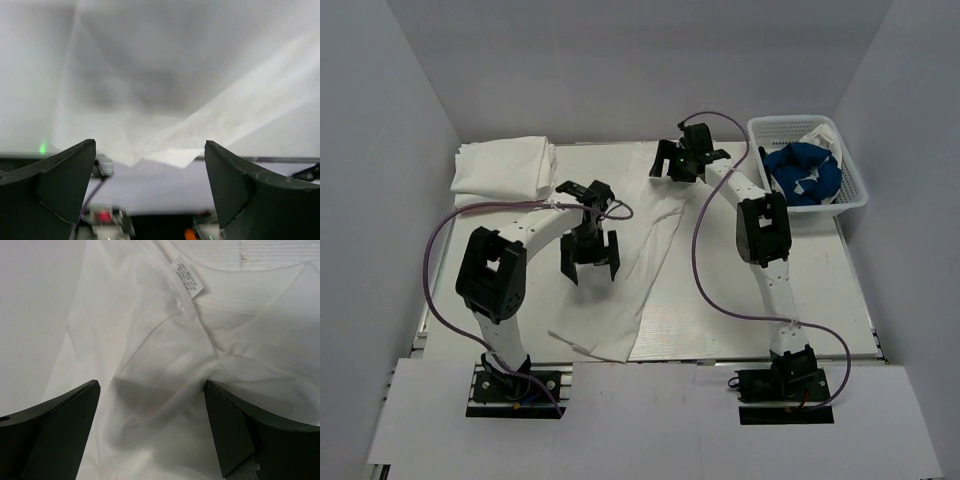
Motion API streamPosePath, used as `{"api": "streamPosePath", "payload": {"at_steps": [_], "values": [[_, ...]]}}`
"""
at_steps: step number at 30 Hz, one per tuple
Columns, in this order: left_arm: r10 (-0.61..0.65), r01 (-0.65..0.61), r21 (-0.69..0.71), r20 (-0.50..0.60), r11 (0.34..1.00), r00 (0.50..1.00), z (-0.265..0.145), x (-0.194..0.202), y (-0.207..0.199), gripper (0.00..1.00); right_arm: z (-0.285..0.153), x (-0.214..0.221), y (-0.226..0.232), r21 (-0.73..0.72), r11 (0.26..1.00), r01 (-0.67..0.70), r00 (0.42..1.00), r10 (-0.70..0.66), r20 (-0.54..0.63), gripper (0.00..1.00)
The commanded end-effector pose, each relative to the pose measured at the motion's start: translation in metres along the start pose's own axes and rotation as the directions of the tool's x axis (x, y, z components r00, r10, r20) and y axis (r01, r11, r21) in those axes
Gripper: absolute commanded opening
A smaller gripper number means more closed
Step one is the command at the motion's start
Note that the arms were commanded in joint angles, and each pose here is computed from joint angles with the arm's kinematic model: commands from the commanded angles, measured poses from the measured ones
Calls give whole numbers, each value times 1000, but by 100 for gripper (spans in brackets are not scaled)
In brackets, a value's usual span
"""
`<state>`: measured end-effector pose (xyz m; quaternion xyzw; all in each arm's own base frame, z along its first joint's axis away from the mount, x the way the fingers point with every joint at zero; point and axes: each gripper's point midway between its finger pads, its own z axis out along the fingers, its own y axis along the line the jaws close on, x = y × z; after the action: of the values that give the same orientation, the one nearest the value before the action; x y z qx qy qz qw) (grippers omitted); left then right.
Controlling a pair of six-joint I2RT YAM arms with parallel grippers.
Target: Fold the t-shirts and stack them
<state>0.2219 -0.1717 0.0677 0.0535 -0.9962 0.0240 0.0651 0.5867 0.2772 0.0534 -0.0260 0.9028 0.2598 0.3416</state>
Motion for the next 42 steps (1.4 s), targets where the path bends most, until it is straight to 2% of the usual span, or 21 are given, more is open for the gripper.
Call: {"api": "streamPosePath", "payload": {"at_steps": [1,2,3,4,6,7,9,10,13,15,16,18,20,22,27,31,32,33,34,39,42], "values": [[122,-114,-45,258,992,958,-42,-51,-8,99,-32,-36,28,-32,996,83,994,-81,76,90],[147,-146,-26,302,989,942,-51,-58,-19,99,-48,-52,36,-22,995,97,988,-94,121,90],[191,-195,-22,331,981,924,-52,-63,-27,99,-49,-40,30,-7,995,99,991,-98,92,90],[204,-228,21,380,973,902,-50,-77,-43,99,-64,-50,37,-13,994,106,988,-104,116,90],[251,-281,17,400,960,882,-41,-92,-64,99,-86,-54,42,-11,994,110,987,-109,115,90],[263,-305,18,460,952,848,-52,-108,-81,99,-113,-68,54,-18,993,116,982,-112,151,90],[290,-305,-53,494,951,820,-55,-132,-88,99,-137,-70,38,66,995,68,986,-78,149,90],[300,-311,-69,522,948,798,-57,-154,-101,99,-177,-90,44,106,993,59,971,-81,224,90],[351,-353,-112,572,929,741,-69,-187,-120,99,-220,-70,4,264,964,-39,971,-26,239,90],[417,-432,-118,571,894,707,-48,-202,-140,99,-282,-89,12,259,963,-78,926,-27,376,90],[427,-445,-123,587,887,688,-48,-210,-146,99,-270,-50,-8,294,952,-85,953,-9,303,90],[458,-471,-135,566,872,685,-27,-218,-151,99,-316,-57,-3,274,955,-113,916,-6,400,90],[477,-486,-148,562,861,675,-21,-223,-153,99,-334,-33,-9,284,950,-129,920,8,392,90],[495,-493,-159,533,855,687,-8,-222,-150,99,-335,-16,-13,282,951,-128,929,16,369,90],[494,-558,-66,558,827,666,10,-228,-177,99,-351,15,-25,304,943,-137,934,21,356,90],[442,-528,-13,566,849,696,32,-239,-191,99,-352,29,-38,352,924,-151,947,32,321,90],[395,-490,18,567,872,723,37,-241,-196,99,-352,32,-39,356,922,-153,949,37,312,90],[356,-472,44,597,880,719,28,-249,-205,99,-351,34,-41,361,920,-153,952,39,305,90],[328,-447,62,590,893,738,41,-252,-208,99,-350,38,-43,365,918,-156,955,46,294,90],[-39,-160,304,556,939,830,48,-276,-212,99,-348,55,-45,358,921,-157,968,71,242,90],[-259,54,370,531,927,807,46,-298,-200,99,-350,64,-46,358,920,-160,971,82,224,90]]}}
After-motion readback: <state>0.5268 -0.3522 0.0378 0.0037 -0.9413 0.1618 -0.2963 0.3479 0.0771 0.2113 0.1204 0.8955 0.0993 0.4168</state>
